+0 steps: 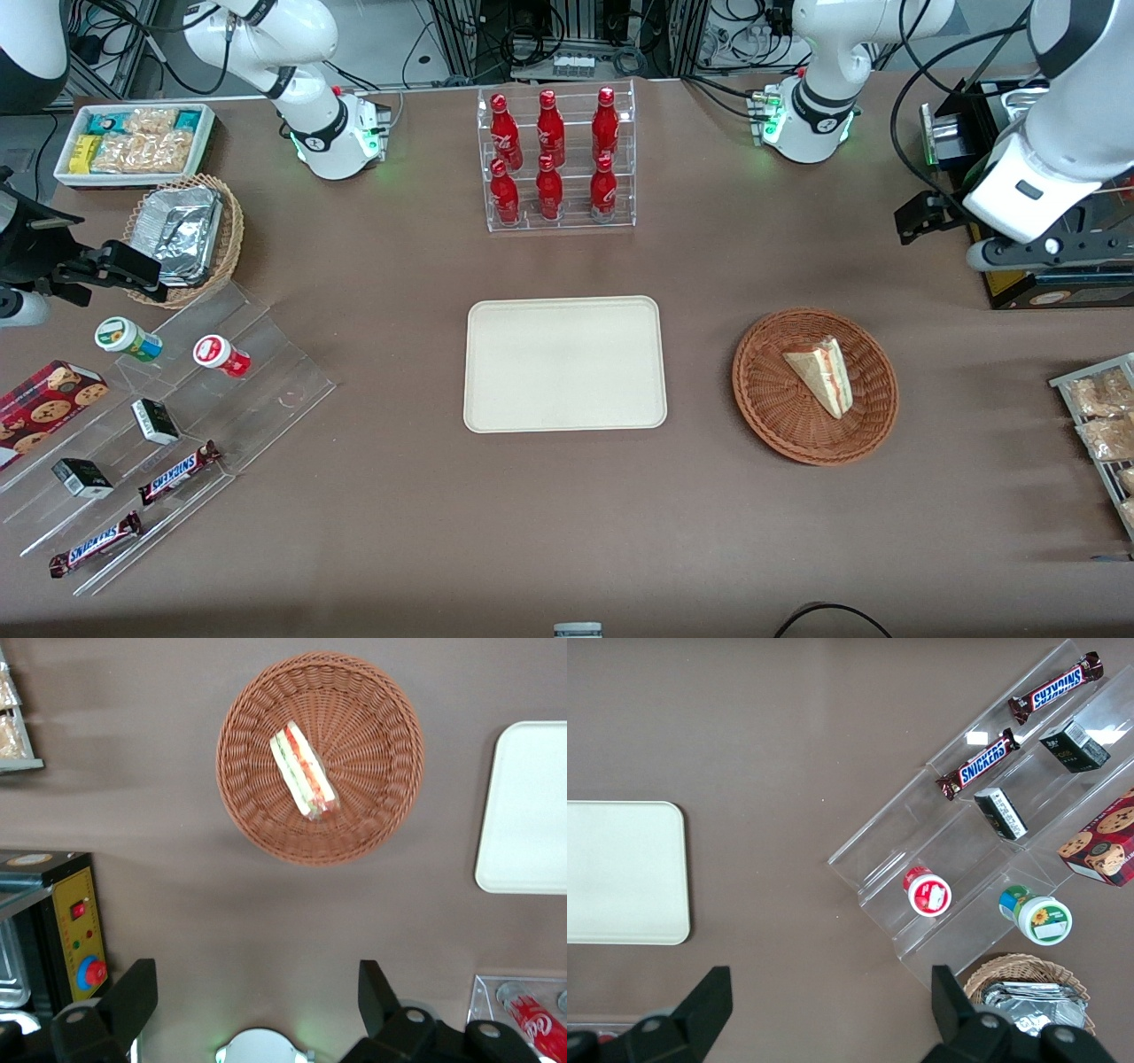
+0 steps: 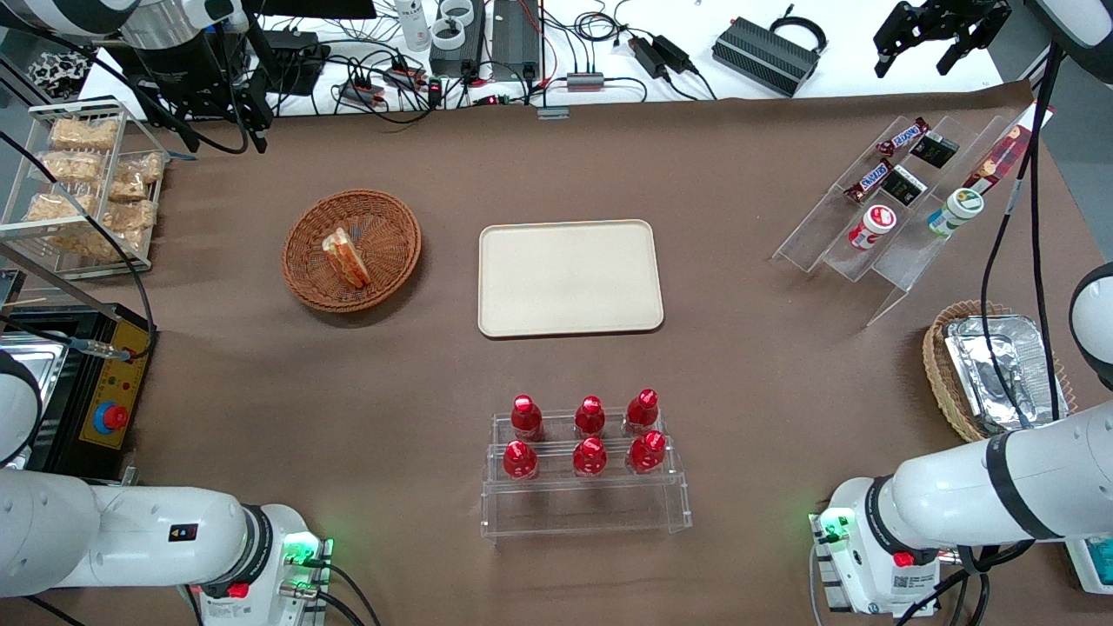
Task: Place sandwich from basket to tray
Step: 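Move the left gripper over the sandwich in the wicker basket, then lower the left gripper and close it on the wrapped sandwich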
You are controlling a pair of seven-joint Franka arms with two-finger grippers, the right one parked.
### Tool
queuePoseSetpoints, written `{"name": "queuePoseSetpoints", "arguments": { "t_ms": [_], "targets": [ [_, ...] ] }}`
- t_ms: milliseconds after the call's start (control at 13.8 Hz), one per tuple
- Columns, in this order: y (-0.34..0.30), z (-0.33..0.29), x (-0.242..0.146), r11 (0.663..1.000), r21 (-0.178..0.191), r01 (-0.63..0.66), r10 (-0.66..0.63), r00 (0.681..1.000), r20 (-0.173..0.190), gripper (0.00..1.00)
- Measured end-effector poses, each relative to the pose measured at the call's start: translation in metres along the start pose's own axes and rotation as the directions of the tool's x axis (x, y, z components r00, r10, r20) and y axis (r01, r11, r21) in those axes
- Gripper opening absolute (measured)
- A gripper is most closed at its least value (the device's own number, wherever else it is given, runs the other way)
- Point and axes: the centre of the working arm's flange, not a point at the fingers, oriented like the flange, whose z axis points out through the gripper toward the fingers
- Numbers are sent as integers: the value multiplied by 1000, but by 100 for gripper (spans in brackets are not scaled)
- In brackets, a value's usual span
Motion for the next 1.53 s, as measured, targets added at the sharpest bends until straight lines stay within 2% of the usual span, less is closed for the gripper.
{"name": "queuePoseSetpoints", "arguments": {
  "t_ms": [364, 509, 800, 1018, 1382, 1527],
  "targets": [
    [-11, 77, 28, 1000, -16, 23, -23, 999, -44, 100],
    [-9, 102, 35, 999, -19, 28, -28, 998, -48, 100],
    [-7, 135, 54, 993, -33, 109, -111, 993, -47, 100],
    [-2, 159, 68, 970, -50, 236, -238, 970, -39, 100],
    [14, 199, 82, 935, -50, 350, -351, 936, -9, 100],
    [33, 213, 84, 933, -45, 356, -356, 934, 1, 100]
  ]
}}
